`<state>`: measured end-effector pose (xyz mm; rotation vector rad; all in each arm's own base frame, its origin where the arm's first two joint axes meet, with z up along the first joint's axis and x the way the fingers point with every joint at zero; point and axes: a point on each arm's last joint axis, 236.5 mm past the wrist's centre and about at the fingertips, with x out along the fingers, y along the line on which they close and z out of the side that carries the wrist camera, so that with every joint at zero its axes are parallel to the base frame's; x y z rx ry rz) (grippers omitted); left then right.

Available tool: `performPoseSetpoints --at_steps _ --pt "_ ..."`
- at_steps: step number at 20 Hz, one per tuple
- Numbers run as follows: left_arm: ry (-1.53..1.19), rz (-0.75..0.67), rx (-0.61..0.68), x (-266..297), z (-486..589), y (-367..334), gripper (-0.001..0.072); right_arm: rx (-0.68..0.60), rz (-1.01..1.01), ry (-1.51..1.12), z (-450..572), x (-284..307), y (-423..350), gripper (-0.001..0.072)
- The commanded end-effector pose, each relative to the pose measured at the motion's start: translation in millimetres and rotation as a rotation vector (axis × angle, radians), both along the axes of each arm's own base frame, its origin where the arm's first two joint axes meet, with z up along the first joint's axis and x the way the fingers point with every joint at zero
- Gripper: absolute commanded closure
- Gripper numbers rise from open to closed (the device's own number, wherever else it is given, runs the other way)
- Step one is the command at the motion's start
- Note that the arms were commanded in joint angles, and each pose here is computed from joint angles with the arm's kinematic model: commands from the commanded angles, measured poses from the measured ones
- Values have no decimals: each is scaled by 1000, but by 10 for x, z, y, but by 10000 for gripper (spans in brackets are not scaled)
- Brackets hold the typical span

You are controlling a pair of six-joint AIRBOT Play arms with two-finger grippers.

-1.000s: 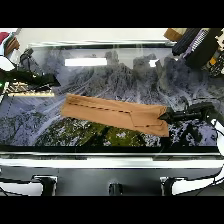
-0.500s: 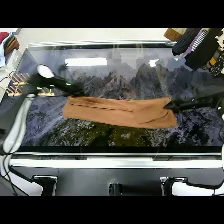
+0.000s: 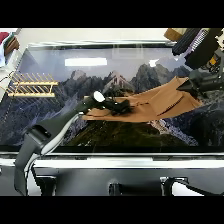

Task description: Fold the clothes and pants, and hang the long-sleeved shirts on hangers.

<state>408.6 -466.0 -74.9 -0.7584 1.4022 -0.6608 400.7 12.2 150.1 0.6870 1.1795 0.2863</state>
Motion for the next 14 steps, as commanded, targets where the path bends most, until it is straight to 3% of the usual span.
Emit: performPoseSetpoints --at_steps 1,8,11,14 --pt "30 64 -88 -134 -32 -497 696 -5 10 6 136 -109 35 681" --pt "87 19 -122 -221 -43 -761 696 -13 -10 -37 166 -7 4 682" --pt "151 -58 -117 -211 110 -434 696 7 -8 -98 250 105 56 682" --pt "90 -117 -20 49 422 286 697 13 52 -146 275 219 389 682"
